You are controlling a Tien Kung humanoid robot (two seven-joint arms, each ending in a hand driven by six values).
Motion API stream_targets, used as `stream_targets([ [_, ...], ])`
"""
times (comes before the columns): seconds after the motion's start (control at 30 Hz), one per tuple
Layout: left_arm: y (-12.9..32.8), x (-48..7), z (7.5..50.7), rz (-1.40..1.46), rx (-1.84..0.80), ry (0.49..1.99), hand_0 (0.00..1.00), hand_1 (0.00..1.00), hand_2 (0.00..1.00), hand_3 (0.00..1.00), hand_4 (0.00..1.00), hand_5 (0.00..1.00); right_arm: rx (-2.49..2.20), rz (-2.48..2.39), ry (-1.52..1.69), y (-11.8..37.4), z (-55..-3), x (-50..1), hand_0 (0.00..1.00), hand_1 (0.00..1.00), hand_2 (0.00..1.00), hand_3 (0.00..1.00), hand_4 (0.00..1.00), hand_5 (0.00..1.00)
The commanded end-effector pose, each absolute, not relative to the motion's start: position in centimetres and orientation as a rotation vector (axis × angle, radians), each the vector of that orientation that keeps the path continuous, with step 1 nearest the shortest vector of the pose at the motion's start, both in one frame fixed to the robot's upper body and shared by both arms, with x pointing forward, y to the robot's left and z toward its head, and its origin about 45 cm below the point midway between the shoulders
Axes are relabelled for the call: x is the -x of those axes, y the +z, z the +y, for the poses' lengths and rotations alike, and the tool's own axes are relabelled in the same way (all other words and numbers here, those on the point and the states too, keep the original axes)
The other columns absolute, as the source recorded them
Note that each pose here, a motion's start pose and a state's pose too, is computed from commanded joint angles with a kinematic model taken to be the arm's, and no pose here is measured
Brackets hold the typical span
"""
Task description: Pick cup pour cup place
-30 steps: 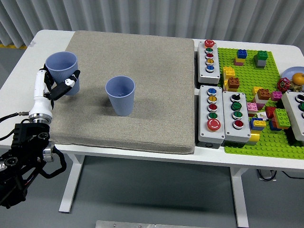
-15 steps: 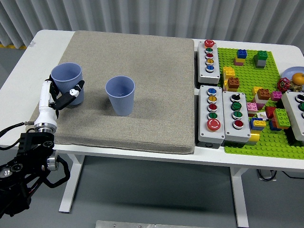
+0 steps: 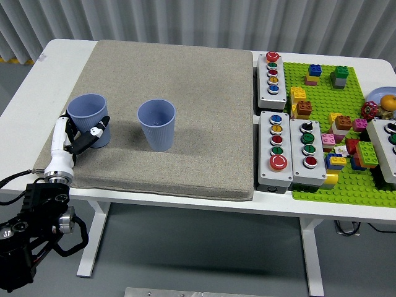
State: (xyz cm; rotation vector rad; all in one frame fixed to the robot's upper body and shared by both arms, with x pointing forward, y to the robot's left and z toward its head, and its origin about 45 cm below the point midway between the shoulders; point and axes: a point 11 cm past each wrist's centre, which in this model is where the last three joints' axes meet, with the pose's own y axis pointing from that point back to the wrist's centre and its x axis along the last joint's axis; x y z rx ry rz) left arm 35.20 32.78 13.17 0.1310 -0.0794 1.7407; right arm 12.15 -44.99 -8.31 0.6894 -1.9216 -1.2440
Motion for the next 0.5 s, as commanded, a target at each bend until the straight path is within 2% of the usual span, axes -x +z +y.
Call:
stream_targets([
  [0.5, 13.42, -35.27, 32.53, -0.096, -0.131, 1.723, 0.697, 0.677, 0.743, 0.672, 0.847, 0.299, -0.693, -1.922, -1.244, -8.27, -44.98, -12.31, 0.709, 0.647, 0.609, 0.582, 0.002, 0.118],
])
